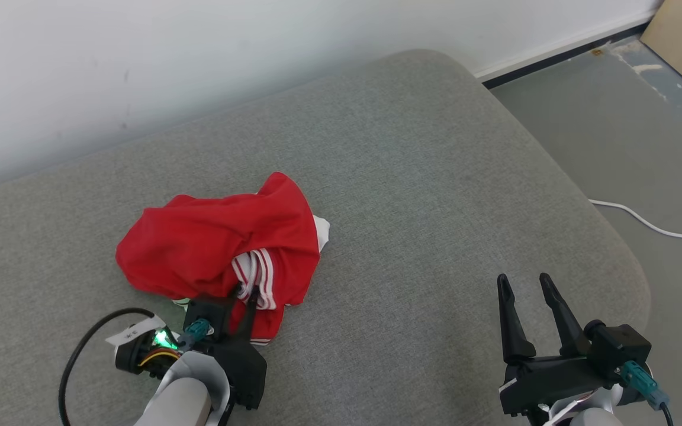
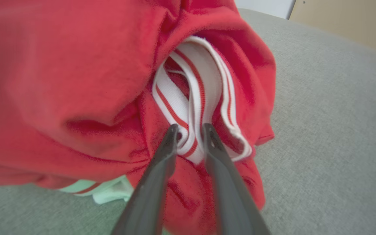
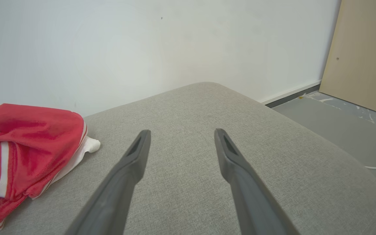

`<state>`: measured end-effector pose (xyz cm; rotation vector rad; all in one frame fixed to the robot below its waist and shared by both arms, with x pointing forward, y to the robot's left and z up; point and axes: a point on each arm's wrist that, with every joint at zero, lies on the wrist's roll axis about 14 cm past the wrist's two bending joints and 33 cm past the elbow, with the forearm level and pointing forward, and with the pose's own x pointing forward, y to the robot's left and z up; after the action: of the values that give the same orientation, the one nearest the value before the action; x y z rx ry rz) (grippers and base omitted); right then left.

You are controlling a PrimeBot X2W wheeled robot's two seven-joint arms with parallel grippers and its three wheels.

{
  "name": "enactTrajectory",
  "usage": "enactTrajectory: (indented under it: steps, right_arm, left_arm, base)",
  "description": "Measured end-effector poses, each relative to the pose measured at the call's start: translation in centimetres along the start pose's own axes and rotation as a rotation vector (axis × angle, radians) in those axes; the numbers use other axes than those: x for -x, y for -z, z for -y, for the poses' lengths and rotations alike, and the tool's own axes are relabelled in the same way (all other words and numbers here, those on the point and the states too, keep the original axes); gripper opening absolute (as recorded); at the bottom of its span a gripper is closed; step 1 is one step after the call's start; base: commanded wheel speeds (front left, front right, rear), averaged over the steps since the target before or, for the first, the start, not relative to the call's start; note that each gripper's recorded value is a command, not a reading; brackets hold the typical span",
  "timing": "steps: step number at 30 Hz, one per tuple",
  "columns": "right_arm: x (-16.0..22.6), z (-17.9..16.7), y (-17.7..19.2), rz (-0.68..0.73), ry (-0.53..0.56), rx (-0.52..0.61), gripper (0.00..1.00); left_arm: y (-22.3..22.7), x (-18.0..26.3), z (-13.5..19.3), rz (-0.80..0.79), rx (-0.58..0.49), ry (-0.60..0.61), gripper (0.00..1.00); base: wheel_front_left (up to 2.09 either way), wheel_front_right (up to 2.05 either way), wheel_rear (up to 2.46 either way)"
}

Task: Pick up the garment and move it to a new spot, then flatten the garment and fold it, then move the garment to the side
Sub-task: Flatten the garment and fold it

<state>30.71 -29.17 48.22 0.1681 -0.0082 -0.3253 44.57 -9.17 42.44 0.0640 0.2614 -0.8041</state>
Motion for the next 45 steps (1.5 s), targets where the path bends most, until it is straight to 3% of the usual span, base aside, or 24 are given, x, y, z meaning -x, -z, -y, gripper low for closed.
enactTrajectory:
  steps: [6,12,17,24,31,36,37,38,39,45]
  right_arm:
    - [-0.4,-0.6,-0.4,0.017,-0.019,-0.006,1.00]
    - [-1.0,-2.2,0.4,0.001,-0.066,-0.011,1.00]
    - [-1.9,-5.1,0.9,-0.011,-0.151,-0.019,1.00]
    - [-2.7,-8.9,1.4,-0.021,-0.256,-0.033,1.00]
    - [-3.0,-12.2,2.0,-0.036,-0.348,-0.043,1.00]
    - [-3.1,-13.3,2.3,-0.045,-0.380,-0.037,1.00]
    - [-3.1,-13.4,2.4,-0.046,-0.384,-0.035,1.00]
    - [-3.1,-13.5,2.4,-0.047,-0.388,-0.034,1.00]
    - [-3.1,-13.6,2.4,-0.047,-0.391,-0.033,1.00]
    - [-3.1,-14.1,2.3,-0.045,-0.403,-0.034,1.00]
  left_arm:
    - [-1.6,0.1,-0.1,0.058,0.017,-0.004,0.00]
    - [-9.0,1.3,-1.4,0.281,0.004,-0.038,0.00]
    - [-12.0,4.8,-3.7,0.398,-0.014,-0.117,0.00]
    - [-9.5,10.5,-5.9,0.373,0.028,-0.256,0.00]
    - [-2.4,17.3,-7.7,0.240,0.184,-0.469,0.00]
    - [1.1,19.3,-7.5,0.169,0.240,-0.531,0.00]
    - [1.4,19.5,-7.6,0.166,0.243,-0.544,0.33]
    - [1.6,19.6,-7.7,0.161,0.239,-0.550,0.80]
    - [1.7,19.8,-7.9,0.161,0.234,-0.559,1.00]
    - [-1.0,20.4,-9.0,0.262,0.193,-0.607,1.00]
  base:
    - [0.00,0.00,0.00]
    - [0.00,0.00,0.00]
    - [0.00,0.00,0.00]
    - [0.00,0.00,0.00]
    - [0.00,0.00,0.00]
    - [0.00,0.00,0.00]
    - [0.00,0.00,0.00]
    - [0.00,0.00,0.00]
    - [0.00,0.00,0.00]
    - [0.00,0.00,0.00]
